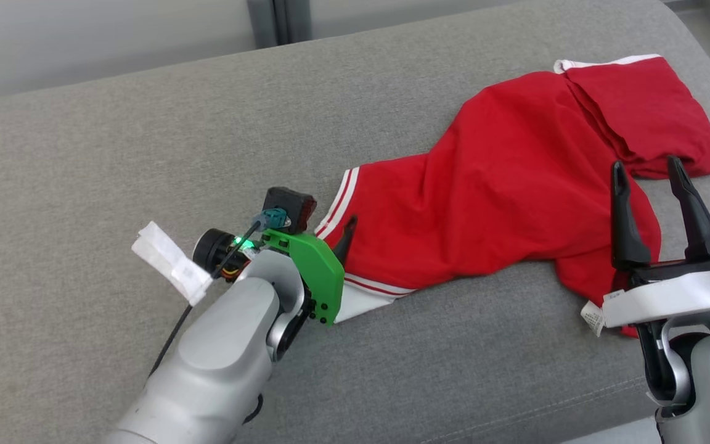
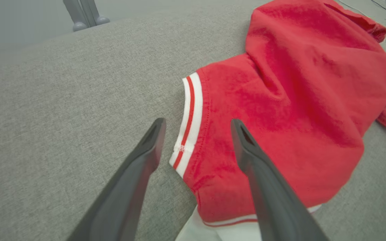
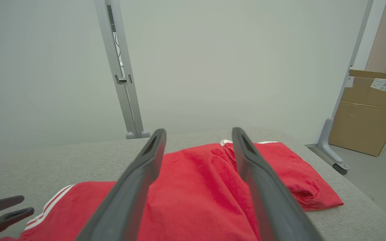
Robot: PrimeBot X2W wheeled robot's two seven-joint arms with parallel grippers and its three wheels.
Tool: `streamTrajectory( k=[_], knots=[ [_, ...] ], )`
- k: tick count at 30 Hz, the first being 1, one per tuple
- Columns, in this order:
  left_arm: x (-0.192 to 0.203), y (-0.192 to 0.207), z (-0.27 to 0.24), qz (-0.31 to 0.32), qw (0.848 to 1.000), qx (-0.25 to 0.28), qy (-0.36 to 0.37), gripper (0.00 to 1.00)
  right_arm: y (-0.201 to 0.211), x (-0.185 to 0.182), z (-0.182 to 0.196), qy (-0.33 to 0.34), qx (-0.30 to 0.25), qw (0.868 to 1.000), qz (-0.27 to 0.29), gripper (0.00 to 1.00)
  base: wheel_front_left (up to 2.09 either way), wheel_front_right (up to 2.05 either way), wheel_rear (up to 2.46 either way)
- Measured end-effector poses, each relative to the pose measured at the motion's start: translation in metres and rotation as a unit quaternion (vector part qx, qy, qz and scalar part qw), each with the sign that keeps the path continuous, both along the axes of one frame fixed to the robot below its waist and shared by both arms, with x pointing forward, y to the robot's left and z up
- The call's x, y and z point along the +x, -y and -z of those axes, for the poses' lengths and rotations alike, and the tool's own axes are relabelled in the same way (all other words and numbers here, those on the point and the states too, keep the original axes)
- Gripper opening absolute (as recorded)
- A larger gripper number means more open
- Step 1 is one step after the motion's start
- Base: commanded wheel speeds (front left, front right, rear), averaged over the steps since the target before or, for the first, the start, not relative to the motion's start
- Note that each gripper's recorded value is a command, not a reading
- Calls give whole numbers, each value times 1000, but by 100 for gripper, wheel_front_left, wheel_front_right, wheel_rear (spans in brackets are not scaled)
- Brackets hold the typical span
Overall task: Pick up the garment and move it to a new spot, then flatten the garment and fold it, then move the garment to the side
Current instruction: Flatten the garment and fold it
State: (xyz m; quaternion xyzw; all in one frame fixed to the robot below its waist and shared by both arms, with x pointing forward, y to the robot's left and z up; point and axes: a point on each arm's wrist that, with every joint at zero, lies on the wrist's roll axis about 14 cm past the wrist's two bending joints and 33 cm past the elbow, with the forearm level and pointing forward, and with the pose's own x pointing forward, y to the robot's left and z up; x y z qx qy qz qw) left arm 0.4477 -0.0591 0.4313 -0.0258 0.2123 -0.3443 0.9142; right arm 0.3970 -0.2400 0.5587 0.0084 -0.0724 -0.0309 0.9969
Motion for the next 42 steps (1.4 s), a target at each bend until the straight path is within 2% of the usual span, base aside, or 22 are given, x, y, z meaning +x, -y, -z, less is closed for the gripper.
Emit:
streamTrajectory(
  k=[8, 12, 13, 14, 15, 20, 25, 28, 34, 42],
  knots=[
    [19, 17, 28, 28, 997, 51, -45, 100, 16, 0, 9, -5, -4, 1000, 25, 100, 0, 0, 0],
    [15, 30, 42, 58, 994, 53, -74, 100, 24, -2, 14, -9, -5, 999, 39, 100, 0, 0, 0],
    [13, 33, 44, 63, 994, 50, -79, 67, 26, -3, 15, -11, -4, 999, 43, 100, 0, 0, 0],
    [11, 37, 45, 69, 993, 46, -83, 40, 29, -4, 17, -12, -4, 999, 48, 100, 0, 0, 0],
    [10, 41, 45, 74, 993, 42, -85, 0, 31, -4, 18, -13, -5, 999, 51, 100, 0, 0, 0],
    [8, 47, 40, 82, 993, 22, -77, 0, 34, -5, 19, -10, -3, 998, 58, 100, 0, 0, 0],
    [45, 32, 13, 15, 999, -11, -35, 0, 31, 0, 19, -4, 0, 999, 54, 100, 0, 0, 0],
    [71, 8, 5, -36, 999, -20, -22, 0, 29, 4, 20, -3, 3, 999, 51, 100, 0, 0, 0],
    [117, -66, -3, -138, 990, -12, -1, 0, 25, 13, 21, 3, 3, 999, 46, 100, 0, 0, 0],
    [132, -140, 1, -231, 973, 0, 1, 0, 18, 22, 24, 1, 2, 999, 36, 100, 0, 0, 0]
  ],
)
